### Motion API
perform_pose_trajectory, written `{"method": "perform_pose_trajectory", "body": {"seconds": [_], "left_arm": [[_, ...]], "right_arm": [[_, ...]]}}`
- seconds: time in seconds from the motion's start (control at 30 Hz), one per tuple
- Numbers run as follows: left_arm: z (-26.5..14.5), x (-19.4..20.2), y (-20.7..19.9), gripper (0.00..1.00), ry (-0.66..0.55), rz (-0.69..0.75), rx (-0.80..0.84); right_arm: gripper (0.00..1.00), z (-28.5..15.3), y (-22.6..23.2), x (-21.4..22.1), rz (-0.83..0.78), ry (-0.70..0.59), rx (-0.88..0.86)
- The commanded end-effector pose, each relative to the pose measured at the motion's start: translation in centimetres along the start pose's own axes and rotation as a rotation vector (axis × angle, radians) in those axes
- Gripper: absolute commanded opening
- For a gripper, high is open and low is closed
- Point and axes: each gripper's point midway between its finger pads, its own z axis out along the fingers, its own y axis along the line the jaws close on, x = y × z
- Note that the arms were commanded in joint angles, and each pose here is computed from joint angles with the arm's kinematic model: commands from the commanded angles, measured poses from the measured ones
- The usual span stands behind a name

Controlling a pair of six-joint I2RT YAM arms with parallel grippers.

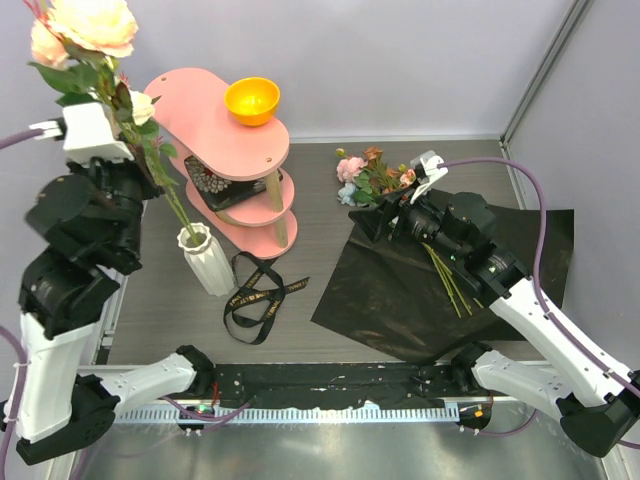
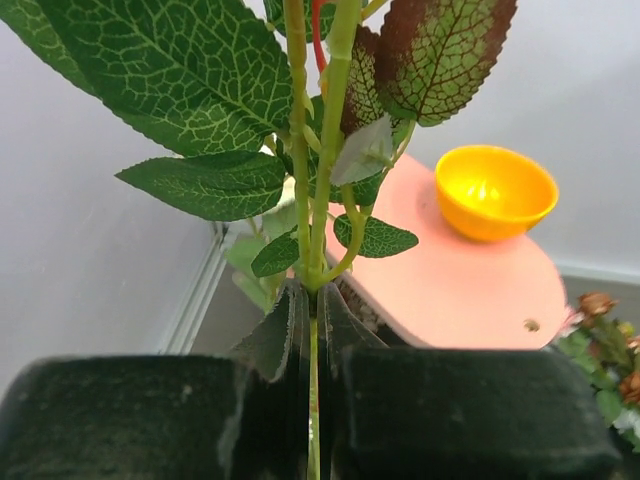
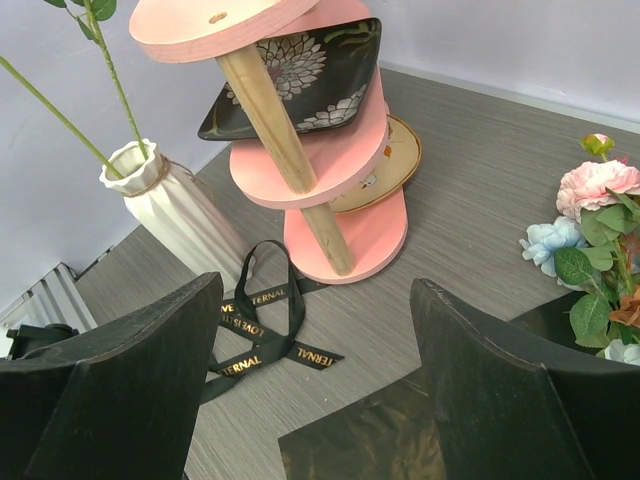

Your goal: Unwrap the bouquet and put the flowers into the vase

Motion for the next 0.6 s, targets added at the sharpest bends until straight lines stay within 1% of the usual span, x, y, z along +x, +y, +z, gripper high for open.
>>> {"method": "perform_pose_trajectory", "body": {"seconds": [0.0,0.03,0.1,0.13,0.2,0.23,0.27,0.3,0.33,0.4,0.43,0.5,0.53,0.57], "left_arm": [[0.4,1.6,1.6,0.00,-0.024,-0.111,-0.148],[0.7,3.3,1.3,0.00,-0.002,-0.086,-0.160],[0.7,4.0,1.6,0.00,-0.014,-0.115,-0.183],[0.8,5.1,1.8,0.00,0.004,-0.107,-0.210],[0.8,6.2,1.8,0.00,0.024,-0.118,-0.231],[0.8,6.9,1.8,0.06,0.036,-0.112,-0.238],[0.8,7.5,1.8,0.13,0.050,-0.112,-0.243],[0.7,7.8,1.8,0.23,0.058,-0.108,-0.244],[0.6,8.3,1.9,0.44,0.066,-0.105,-0.244],[0.3,8.7,2.1,0.58,0.078,-0.109,-0.246],[0.0,8.6,2.4,0.64,0.076,-0.118,-0.243],[-0.5,8.4,2.5,0.68,0.074,-0.138,-0.225],[-0.9,8.1,2.9,0.71,0.065,-0.157,-0.217],[-1.3,8.1,2.8,0.73,0.069,-0.163,-0.187]], "right_arm": [[0.82,-0.2,0.5,-1.5,-0.007,-0.057,-0.018],[0.81,-0.1,0.4,-1.4,-0.006,-0.053,-0.015],[0.81,-0.3,0.5,-1.4,-0.005,-0.056,-0.016],[0.82,-0.2,0.5,-1.3,-0.006,-0.052,-0.018],[0.82,-0.3,0.4,-1.3,-0.004,-0.052,-0.012],[0.82,-0.3,0.3,-1.2,-0.004,-0.052,-0.008],[0.81,-0.3,0.3,-1.0,-0.001,-0.044,-0.008],[0.82,-0.2,0.0,-1.0,0.003,-0.044,0.008],[0.82,-0.1,-0.3,-0.7,0.003,-0.034,0.021],[0.82,0.2,-1.3,0.2,-0.002,0.011,0.068],[0.82,0.3,-2.3,0.4,-0.008,0.024,0.121],[0.82,0.7,-4.5,2.0,-0.042,0.123,0.224],[0.81,0.6,-6.5,2.3,-0.065,0.151,0.330],[0.81,0.2,-7.7,2.9,-0.080,0.218,0.386]]}}
